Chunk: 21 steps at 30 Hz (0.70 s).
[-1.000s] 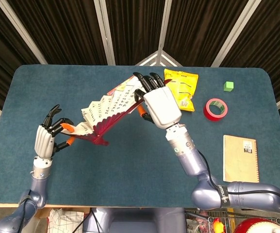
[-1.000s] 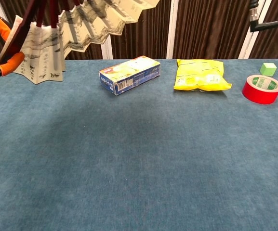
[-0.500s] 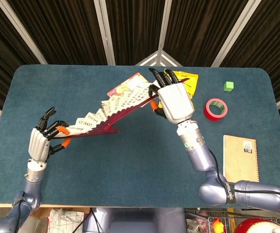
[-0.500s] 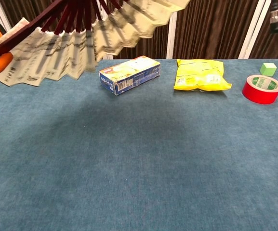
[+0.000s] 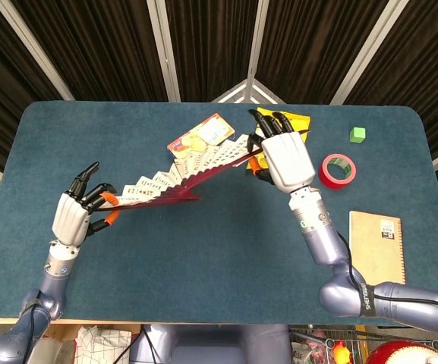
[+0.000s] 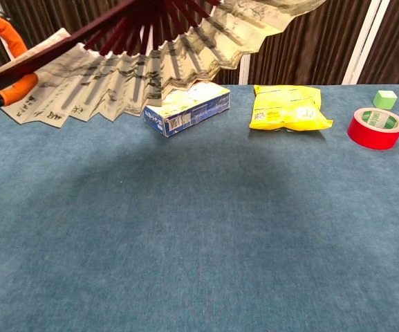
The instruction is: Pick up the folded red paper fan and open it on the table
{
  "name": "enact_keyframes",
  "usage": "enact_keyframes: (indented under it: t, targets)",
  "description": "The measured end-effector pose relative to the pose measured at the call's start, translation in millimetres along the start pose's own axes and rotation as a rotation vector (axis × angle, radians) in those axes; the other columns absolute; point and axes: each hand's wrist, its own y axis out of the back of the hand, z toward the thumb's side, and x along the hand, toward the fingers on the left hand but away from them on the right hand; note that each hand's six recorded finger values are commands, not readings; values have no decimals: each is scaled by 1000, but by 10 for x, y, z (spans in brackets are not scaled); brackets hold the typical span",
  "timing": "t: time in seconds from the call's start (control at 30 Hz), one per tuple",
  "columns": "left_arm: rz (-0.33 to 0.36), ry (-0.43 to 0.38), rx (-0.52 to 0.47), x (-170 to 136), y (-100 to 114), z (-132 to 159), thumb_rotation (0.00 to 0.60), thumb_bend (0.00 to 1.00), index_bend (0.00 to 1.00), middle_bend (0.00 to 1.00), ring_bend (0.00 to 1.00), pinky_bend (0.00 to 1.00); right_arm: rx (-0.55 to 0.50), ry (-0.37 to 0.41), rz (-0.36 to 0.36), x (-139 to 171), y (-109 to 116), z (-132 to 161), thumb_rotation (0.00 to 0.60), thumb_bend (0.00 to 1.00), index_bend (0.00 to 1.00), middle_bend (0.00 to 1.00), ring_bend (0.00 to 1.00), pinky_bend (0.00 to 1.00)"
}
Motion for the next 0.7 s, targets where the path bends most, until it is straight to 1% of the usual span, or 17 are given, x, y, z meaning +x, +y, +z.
enact_keyframes:
  t: [0.2,0.4,0.7]
  targets:
    - [-9,-75,84,105,20,58,600,495,719,467,80,212,8,-19,1,24,4,-131,600,462,911,161,212,163]
    - [7,-91,105,117,97,48,600,494,719,468,80,212,10,-34,-1,55,13,-243,600,463,911,161,212,163]
    - [9,-123,149,135,110,89,600,494,719,467,80,212,42,-47,17,90,-71,-359,600,469,911,161,212,163]
